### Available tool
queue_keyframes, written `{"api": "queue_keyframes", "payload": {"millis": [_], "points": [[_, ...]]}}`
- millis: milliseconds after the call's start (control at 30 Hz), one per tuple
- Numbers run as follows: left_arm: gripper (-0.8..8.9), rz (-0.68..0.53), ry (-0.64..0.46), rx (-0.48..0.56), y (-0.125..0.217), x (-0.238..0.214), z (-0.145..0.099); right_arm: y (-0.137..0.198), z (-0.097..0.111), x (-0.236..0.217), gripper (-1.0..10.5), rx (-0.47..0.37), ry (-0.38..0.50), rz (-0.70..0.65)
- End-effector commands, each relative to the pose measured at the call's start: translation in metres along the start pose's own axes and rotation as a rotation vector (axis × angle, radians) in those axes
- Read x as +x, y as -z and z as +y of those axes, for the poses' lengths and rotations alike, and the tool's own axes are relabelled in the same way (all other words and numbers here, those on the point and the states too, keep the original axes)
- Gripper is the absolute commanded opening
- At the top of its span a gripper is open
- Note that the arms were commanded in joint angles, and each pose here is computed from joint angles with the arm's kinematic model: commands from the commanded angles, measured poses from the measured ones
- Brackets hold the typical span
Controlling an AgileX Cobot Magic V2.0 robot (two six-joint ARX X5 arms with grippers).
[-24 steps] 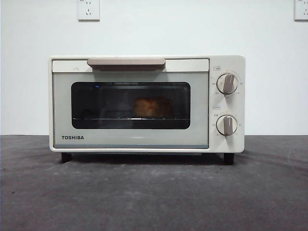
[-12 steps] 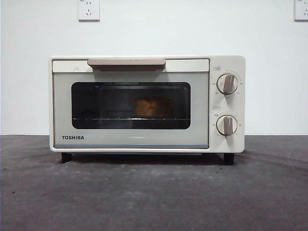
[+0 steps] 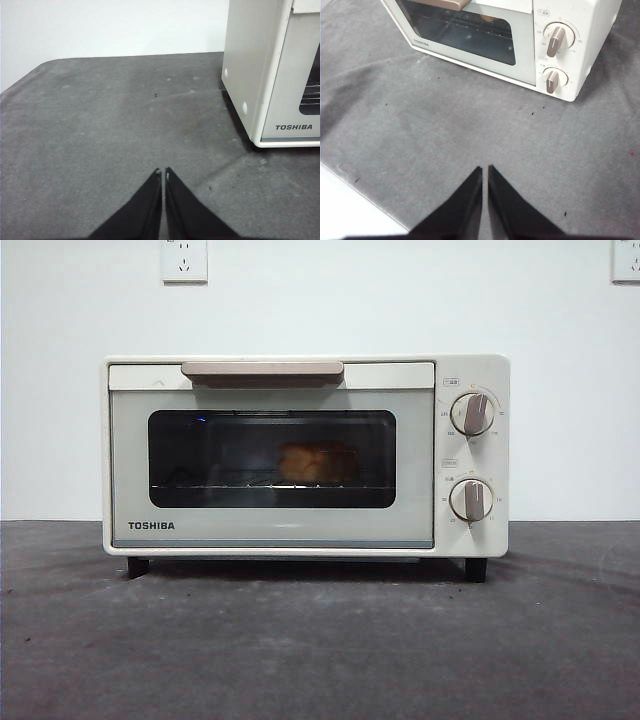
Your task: The left arm flap open the oven, the right arm pick bread and place it into oven, the left arm flap close the oven
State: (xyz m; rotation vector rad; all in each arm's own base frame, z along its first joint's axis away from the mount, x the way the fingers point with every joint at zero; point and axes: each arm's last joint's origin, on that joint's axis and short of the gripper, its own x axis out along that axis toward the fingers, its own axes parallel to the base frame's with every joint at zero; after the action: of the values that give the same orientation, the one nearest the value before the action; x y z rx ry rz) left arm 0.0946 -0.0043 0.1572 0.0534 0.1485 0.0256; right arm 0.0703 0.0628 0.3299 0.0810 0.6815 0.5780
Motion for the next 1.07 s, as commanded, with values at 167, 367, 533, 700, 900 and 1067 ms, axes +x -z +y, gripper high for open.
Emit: {"api": "queue_keyframes", "payload": {"millis": [167, 367, 533, 700, 900, 1067], "points": [[0.22, 0.027, 0.005, 0.018, 0.007, 0.002, -0.001, -0.004, 0.002, -0.003, 0.2, -0.012, -0.012, -0.023], [0.22, 0.027, 0.005, 0.018, 0.007, 0.002, -0.001, -0.004, 0.002, -0.003, 0.2, -0.012, -0.012, -0.023], [0.22, 0.027, 0.005, 0.018, 0.007, 0.002, -0.001, -0.004, 0.002, -0.003, 0.2, -0.021, 0.002, -0.029], [0.22, 0.027, 0.005, 0.018, 0.007, 0.002, -0.001, -0.004, -0.011, -0.008, 0.2, 0.006, 0.219, -0.133], [0.22, 0.027, 0.005, 0.018, 0.007, 0.002, -0.001, 0.005, -0.044, 0.008, 0.2, 0.085, 0.466, -0.42], [0.22, 0.027, 0.005, 0.018, 0.007, 0.002, -0.001, 0.048, -0.074, 0.038, 0.2, 0.017, 0.516, -0.606]]}}
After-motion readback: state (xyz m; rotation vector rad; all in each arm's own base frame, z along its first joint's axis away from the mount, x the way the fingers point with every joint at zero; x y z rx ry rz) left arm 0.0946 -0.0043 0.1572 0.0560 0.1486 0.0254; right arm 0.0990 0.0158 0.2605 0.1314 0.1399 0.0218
